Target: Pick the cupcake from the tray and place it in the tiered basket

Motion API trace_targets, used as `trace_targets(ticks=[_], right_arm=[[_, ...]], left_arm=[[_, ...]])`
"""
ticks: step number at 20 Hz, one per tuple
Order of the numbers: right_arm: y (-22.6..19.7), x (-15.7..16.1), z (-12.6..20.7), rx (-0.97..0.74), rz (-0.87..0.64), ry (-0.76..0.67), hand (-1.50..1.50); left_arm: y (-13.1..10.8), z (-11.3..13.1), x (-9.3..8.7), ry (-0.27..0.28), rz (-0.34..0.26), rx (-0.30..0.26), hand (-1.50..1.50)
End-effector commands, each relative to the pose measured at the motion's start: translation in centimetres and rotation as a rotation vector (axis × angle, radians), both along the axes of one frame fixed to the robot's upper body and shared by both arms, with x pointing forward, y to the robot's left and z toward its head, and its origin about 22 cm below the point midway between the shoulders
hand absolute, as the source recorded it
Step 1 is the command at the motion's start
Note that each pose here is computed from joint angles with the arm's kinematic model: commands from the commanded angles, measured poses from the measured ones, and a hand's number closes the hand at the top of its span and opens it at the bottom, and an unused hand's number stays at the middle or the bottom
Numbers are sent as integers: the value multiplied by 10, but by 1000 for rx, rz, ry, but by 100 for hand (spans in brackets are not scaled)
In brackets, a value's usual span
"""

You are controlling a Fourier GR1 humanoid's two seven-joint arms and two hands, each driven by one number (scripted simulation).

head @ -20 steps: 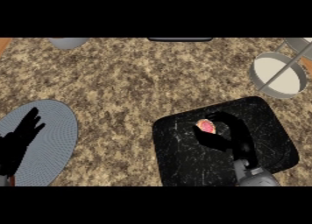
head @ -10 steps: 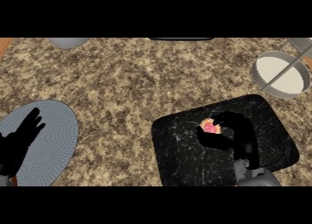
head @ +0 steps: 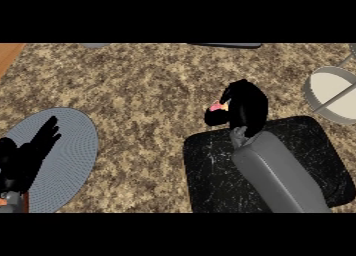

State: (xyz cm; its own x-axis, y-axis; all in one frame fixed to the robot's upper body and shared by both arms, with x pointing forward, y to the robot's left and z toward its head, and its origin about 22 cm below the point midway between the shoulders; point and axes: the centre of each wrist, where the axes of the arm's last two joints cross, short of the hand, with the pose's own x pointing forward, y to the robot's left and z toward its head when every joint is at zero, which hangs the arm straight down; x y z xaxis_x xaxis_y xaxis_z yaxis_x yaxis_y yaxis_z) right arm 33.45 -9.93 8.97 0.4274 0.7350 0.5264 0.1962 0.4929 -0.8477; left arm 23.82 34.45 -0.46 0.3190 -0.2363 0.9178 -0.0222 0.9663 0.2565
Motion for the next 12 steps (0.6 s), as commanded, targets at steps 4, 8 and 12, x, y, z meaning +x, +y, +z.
trace_targets(ticks=[4, 8, 12], right_arm=[[71, 30, 86, -233, -230, -137, 150], [91, 43, 124, -254, -293, -188, 150], [95, 53, 159, -215, -280, -255, 150]], left_arm=[[10, -2, -2, 37, 27, -2, 0], [8, -12, -7, 40, 42, -6, 0], [0, -23, -9, 34, 51, -2, 0]])
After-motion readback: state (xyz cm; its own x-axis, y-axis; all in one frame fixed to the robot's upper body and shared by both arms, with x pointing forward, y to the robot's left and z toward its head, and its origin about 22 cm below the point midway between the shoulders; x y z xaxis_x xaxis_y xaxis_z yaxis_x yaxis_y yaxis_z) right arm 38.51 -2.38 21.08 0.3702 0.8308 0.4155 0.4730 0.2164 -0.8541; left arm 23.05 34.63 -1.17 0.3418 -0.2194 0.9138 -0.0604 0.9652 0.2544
